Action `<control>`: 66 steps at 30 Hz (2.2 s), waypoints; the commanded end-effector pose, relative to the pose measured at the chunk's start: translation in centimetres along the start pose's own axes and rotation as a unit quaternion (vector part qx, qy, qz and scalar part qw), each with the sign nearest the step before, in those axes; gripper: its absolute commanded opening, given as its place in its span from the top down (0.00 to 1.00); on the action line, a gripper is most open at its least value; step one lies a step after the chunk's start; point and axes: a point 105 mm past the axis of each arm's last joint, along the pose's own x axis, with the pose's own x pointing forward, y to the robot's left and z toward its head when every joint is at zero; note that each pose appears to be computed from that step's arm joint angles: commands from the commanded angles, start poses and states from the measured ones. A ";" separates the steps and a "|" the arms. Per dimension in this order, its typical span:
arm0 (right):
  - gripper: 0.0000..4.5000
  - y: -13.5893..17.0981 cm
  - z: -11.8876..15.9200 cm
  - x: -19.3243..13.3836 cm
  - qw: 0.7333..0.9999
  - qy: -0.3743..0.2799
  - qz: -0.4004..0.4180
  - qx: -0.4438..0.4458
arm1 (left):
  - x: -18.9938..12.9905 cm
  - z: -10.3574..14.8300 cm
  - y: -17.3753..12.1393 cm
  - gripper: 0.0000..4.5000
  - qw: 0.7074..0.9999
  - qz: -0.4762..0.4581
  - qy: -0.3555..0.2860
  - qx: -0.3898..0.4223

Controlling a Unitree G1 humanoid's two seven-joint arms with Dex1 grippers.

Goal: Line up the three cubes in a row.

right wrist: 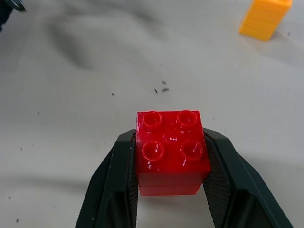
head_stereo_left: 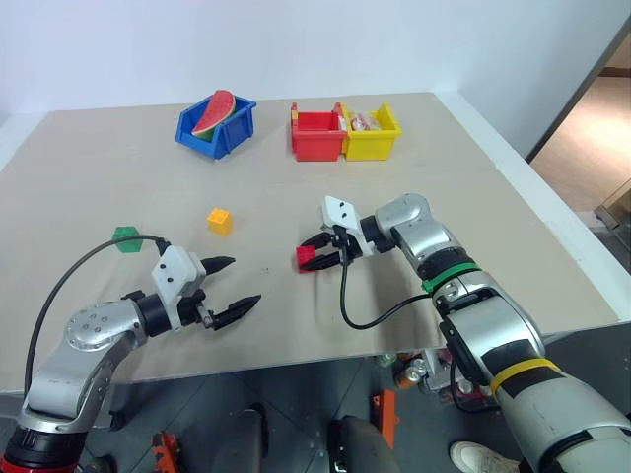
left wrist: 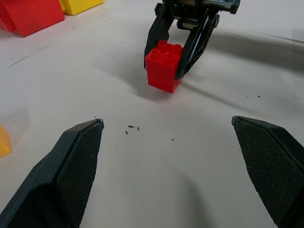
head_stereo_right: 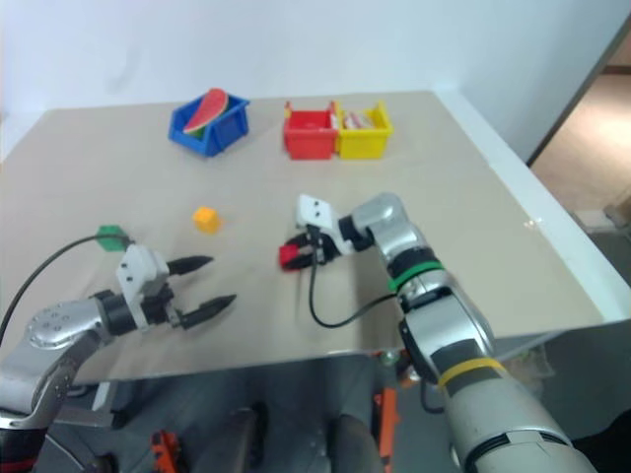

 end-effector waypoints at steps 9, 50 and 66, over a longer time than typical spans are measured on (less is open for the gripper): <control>0.12 -0.5 1.1 -0.6 0.999 -0.009 -0.010 -0.041 | 0.2 1.4 0.1 0.00 1.000 -0.004 -0.014 0.024; 0.01 0.6 9.3 -5.5 0.931 -0.217 -0.294 -0.007 | -10.0 -1.4 16.5 0.00 0.890 0.450 0.033 -0.062; 0.00 0.7 9.2 -5.7 0.930 -0.198 -0.309 -0.029 | -8.6 -5.1 17.3 0.06 0.884 0.447 0.071 -0.118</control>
